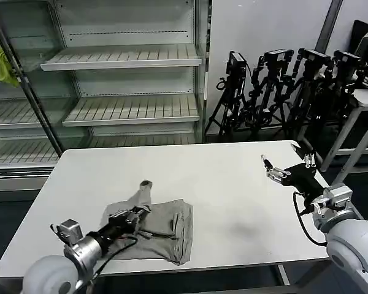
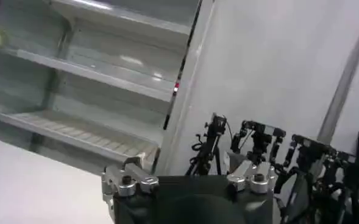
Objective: Fold and organize the clothes.
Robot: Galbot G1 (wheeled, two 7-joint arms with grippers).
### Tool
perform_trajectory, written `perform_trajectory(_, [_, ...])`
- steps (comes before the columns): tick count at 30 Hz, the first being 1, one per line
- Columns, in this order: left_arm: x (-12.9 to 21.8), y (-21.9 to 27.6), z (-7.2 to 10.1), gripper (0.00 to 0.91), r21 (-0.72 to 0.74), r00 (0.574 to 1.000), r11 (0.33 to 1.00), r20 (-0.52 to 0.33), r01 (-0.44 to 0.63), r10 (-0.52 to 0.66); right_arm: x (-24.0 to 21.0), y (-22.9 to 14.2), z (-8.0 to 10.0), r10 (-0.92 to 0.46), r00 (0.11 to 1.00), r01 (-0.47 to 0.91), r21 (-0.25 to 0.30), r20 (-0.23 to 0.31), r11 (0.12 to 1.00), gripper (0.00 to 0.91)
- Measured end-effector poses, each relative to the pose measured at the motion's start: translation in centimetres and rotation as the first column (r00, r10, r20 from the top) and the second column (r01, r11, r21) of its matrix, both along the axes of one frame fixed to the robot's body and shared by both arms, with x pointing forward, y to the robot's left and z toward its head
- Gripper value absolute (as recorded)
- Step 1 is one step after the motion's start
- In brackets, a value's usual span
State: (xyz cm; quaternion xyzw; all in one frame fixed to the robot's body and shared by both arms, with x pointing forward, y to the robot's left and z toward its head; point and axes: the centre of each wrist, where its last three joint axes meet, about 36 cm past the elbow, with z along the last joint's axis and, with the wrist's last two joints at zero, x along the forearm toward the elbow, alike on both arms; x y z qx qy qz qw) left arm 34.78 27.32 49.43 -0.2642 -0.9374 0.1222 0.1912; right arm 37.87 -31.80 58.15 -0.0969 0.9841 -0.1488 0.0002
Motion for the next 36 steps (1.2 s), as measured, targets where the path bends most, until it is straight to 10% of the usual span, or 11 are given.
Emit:
perform_trajectory(13, [-1.0, -2.4, -0.2, 0.060, 0.003, 0.998, 0.998, 0.000, 0.063, -0.063, -0.6, -0.7, -0.8, -0.023, 1.000, 0.023, 0.009, -0.003, 1.000, 0.907])
perform_trajectory(15, [-0.9, -2.6, -0.4, 0.373, 0.003, 0.998, 0.998, 0.001, 0.066, -0.066, -0.7, -0.6, -0.9, -0.023, 1.000, 0.023, 0.011, -0.005, 1.000, 0.907])
perform_trajectory(16, [-0.9, -2.7, -0.5, 0.907, 0.003, 0.998, 0.998, 0.002, 0.066, -0.066, -0.7, -0.6, -1.0, -0.025, 1.000, 0.025, 0.011, -0.006, 1.000, 0.907])
perform_trajectory(36, [-1.8, -3.1, 0.3, 0.907, 0.008, 0.996, 0.997, 0.037, 0.075, -0.075, -1.8, -0.5, -1.5, -0.032, 0.999, 0.032, 0.018, -0.016, 0.999, 0.907])
